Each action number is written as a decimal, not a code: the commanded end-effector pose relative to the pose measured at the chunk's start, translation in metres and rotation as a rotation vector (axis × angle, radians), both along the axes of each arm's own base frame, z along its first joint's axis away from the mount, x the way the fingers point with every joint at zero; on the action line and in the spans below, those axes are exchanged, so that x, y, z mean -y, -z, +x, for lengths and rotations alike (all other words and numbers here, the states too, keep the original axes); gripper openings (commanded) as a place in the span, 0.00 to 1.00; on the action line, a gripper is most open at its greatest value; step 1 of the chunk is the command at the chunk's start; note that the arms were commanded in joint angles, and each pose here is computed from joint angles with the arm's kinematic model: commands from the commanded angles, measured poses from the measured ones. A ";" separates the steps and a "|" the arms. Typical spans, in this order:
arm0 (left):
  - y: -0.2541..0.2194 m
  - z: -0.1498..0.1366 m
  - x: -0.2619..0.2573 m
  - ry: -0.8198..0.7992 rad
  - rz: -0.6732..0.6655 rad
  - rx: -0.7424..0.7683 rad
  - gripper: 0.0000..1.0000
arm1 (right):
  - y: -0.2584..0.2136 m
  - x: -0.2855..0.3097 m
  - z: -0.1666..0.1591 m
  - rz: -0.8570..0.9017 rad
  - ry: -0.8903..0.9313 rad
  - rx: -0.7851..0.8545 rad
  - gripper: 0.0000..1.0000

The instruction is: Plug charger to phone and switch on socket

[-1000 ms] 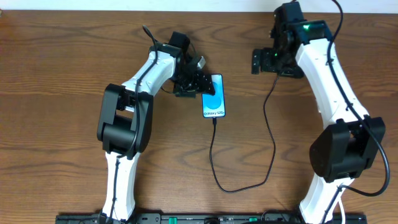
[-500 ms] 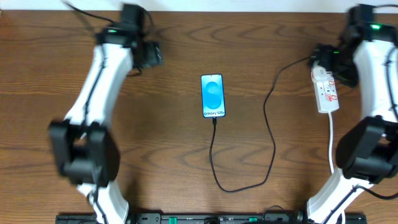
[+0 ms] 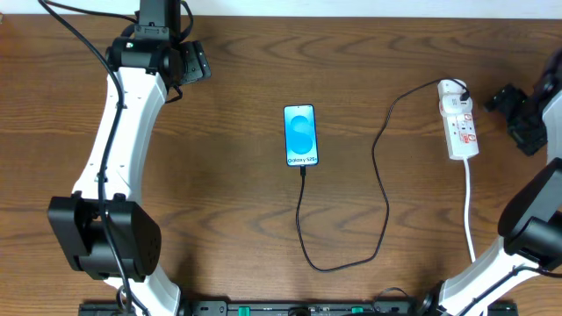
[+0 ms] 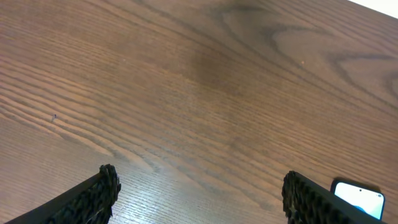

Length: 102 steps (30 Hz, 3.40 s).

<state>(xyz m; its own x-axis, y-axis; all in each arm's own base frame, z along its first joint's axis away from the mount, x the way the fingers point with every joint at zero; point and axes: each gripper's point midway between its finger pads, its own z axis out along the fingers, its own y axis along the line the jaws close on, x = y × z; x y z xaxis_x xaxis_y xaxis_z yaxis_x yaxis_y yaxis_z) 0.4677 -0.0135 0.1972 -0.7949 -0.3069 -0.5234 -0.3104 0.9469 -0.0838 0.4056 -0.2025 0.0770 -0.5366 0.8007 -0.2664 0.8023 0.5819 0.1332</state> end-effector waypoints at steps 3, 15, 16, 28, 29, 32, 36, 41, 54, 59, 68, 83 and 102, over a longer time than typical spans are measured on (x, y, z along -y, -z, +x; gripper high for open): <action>0.003 -0.001 -0.004 -0.017 0.015 -0.007 0.86 | 0.029 -0.011 -0.004 0.057 0.015 0.007 0.99; 0.003 -0.001 -0.004 -0.017 0.015 -0.007 0.86 | 0.058 -0.012 0.009 0.110 0.082 0.024 0.99; 0.003 -0.001 -0.004 -0.016 0.015 -0.007 0.86 | 0.064 -0.013 0.009 0.117 0.083 0.015 0.99; 0.003 -0.001 -0.004 -0.017 0.014 -0.007 0.86 | 0.089 -0.026 0.016 0.190 0.100 0.011 0.99; 0.003 -0.001 -0.004 -0.017 0.015 -0.007 0.86 | 0.089 -0.028 0.017 0.199 0.096 0.017 0.99; 0.003 -0.001 -0.004 -0.017 0.015 -0.007 0.86 | 0.088 -0.032 0.021 0.223 0.087 0.033 0.99; 0.003 -0.001 -0.004 -0.017 0.015 -0.007 0.86 | 0.088 -0.033 0.018 0.227 0.088 0.024 0.99; 0.003 -0.001 -0.004 -0.016 0.015 -0.007 0.86 | 0.089 -0.037 0.014 0.244 0.087 0.003 0.99; 0.003 -0.001 -0.004 -0.017 0.014 -0.007 0.86 | 0.091 -0.064 0.016 0.258 0.035 -0.031 0.99; 0.003 -0.001 -0.004 -0.017 0.014 -0.007 0.86 | 0.091 -0.073 0.018 0.264 0.016 -0.034 0.99; 0.003 -0.001 -0.004 -0.017 0.014 -0.007 0.86 | 0.089 -0.092 0.021 0.311 -0.018 -0.033 0.99; 0.003 -0.001 -0.004 -0.016 0.014 -0.007 0.86 | 0.059 -0.110 0.007 0.351 -0.046 -0.055 0.99; 0.003 -0.001 -0.004 -0.016 0.015 -0.007 0.86 | -0.121 -0.132 -0.089 0.039 -0.176 0.010 0.99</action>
